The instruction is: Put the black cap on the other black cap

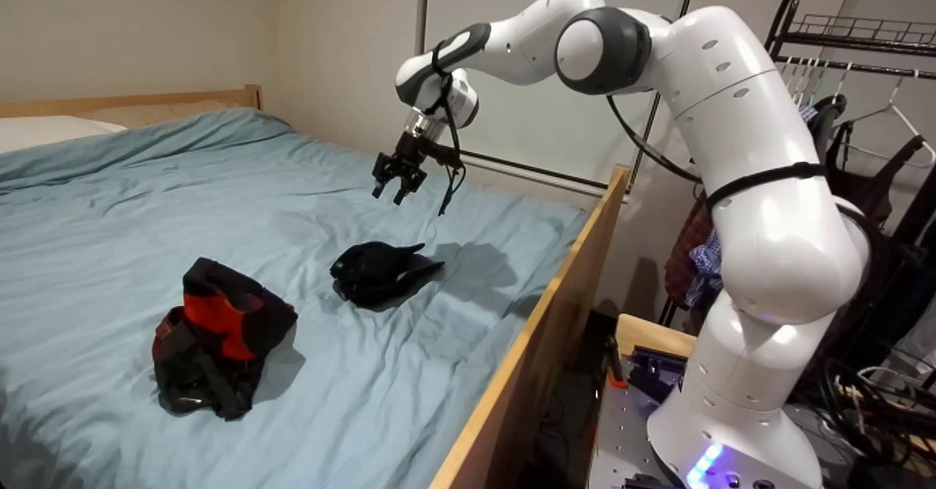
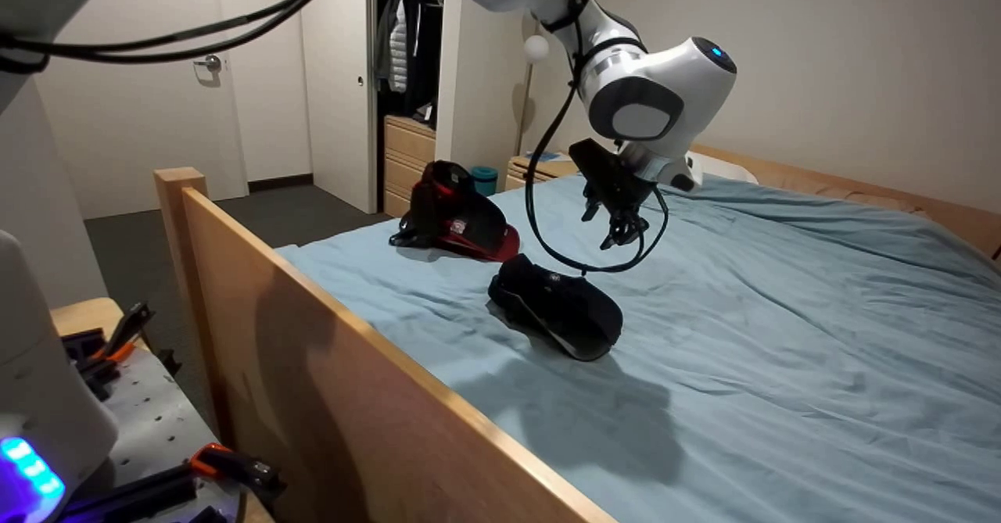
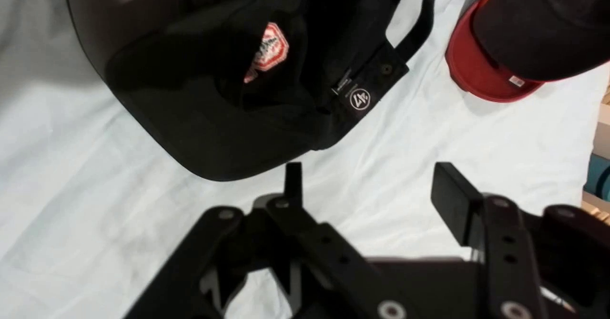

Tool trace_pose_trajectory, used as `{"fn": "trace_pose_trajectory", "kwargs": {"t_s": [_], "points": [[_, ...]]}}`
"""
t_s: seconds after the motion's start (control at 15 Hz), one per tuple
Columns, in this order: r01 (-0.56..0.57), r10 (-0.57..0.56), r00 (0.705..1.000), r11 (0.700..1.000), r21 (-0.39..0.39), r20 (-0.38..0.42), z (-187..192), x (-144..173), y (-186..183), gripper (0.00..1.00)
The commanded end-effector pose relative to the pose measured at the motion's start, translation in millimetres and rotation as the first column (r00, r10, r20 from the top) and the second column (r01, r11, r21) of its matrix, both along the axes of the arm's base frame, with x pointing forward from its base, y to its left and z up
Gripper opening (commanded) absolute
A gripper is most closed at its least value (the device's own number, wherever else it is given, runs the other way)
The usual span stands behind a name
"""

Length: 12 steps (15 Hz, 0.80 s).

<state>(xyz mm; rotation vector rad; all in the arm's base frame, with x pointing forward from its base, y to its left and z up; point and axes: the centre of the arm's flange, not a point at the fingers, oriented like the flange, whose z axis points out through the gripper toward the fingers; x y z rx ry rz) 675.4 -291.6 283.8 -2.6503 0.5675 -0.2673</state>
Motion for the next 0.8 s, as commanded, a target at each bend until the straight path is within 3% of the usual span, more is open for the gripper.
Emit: {"fn": "trace_pose_trajectory", "kwargs": {"t_s": [0.0,0.33,0.73], "points": [[0.021,-0.021,1.000,1.000,-0.011,0.008,27,25,45,0.98],[-0.070,0.071,0.997,0.996,0.046,-0.024,46,58,149,1.00],[-0.139,0.100,0.963,0.980,-0.145,-0.249,55,76,229,1.00]]}}
